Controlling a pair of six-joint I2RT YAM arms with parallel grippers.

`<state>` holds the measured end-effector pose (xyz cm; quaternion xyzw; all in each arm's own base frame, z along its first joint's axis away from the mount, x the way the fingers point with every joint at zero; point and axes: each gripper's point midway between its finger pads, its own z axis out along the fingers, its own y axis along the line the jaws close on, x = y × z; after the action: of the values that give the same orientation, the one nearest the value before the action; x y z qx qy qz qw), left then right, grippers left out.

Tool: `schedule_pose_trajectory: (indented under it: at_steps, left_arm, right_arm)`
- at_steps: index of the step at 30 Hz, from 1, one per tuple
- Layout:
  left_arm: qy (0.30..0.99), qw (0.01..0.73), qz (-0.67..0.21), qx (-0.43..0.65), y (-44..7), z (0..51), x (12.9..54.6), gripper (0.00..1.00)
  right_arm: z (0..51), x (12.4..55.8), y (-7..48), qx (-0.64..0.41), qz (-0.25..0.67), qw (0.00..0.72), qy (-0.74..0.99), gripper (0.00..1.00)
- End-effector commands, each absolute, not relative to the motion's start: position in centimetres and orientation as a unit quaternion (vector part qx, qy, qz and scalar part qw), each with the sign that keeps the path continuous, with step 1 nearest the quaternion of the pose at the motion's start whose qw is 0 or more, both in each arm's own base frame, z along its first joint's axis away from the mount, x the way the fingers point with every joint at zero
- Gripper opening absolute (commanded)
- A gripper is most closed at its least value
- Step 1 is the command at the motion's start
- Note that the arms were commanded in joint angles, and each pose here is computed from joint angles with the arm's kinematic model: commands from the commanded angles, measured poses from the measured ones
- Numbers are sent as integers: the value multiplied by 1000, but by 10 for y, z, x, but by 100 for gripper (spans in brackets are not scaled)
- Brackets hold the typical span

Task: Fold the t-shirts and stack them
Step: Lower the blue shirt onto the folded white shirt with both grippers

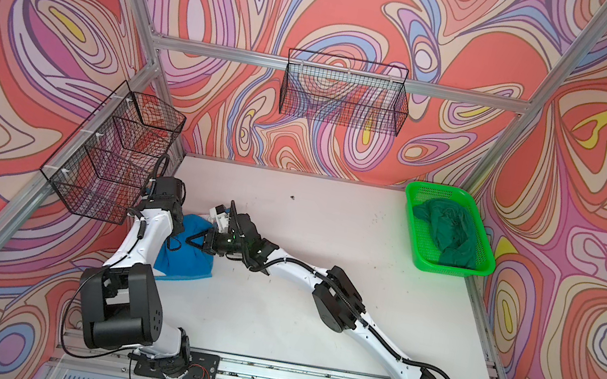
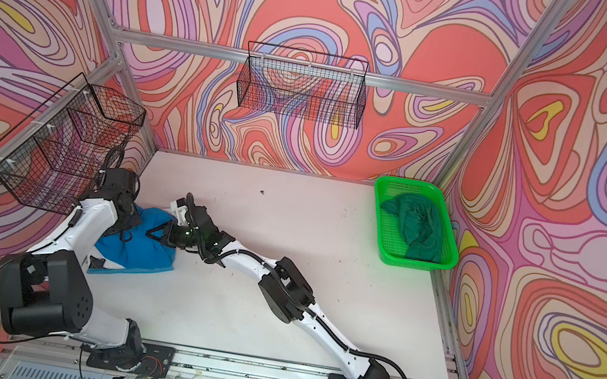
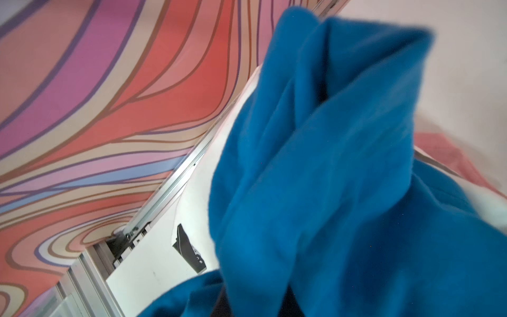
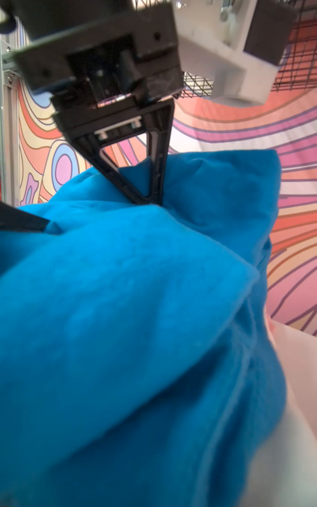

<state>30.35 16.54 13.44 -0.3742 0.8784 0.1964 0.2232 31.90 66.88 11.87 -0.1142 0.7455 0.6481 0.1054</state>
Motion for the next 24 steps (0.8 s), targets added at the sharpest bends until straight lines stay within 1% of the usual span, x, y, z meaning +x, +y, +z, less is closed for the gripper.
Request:
schedule_pose_trajectory:
  at_steps: [1, 5, 6, 8, 9, 11, 12, 13, 15, 16, 20, 24]
  left_arm:
    - [857, 249, 173, -416, 174, 150, 315, 33]
    - [850, 260, 158, -431, 173, 158, 312, 49]
    - [847, 262, 156, -435, 172, 161, 310, 56]
    - [844, 268, 152, -439, 170, 165, 307, 64]
    - [842, 271, 149, -441, 169, 166, 306, 67]
    - [840, 279, 144, -443, 167, 170, 304, 69]
    - [839, 282, 142, -444, 166, 173, 303, 73]
    - [837, 284, 141, -446, 165, 175, 301, 80]
    - [833, 295, 146, -446, 163, 182, 296, 86]
    - [830, 301, 150, -446, 162, 186, 294, 100]
    - [825, 327, 155, -434, 154, 200, 291, 100]
    - [829, 338, 155, -418, 144, 205, 291, 100]
  right_arm:
    - [116, 323, 675, -101, 658, 117, 737, 0]
    - [108, 325, 677, -95, 657, 113, 740, 0]
    - [107, 325, 677, -93, 656, 113, 741, 0]
    - [106, 326, 677, -91, 655, 115, 742, 0]
    - [105, 326, 677, -90, 653, 116, 743, 0]
    - [103, 328, 676, -87, 650, 119, 745, 0]
    - [103, 329, 676, -86, 650, 119, 745, 0]
    - [100, 329, 676, -84, 649, 118, 747, 0]
    - [97, 329, 676, -82, 647, 117, 749, 0]
    - [98, 329, 677, -83, 646, 118, 749, 0]
    - [95, 331, 677, -81, 642, 120, 753, 0]
    - [91, 331, 676, -82, 635, 121, 759, 0]
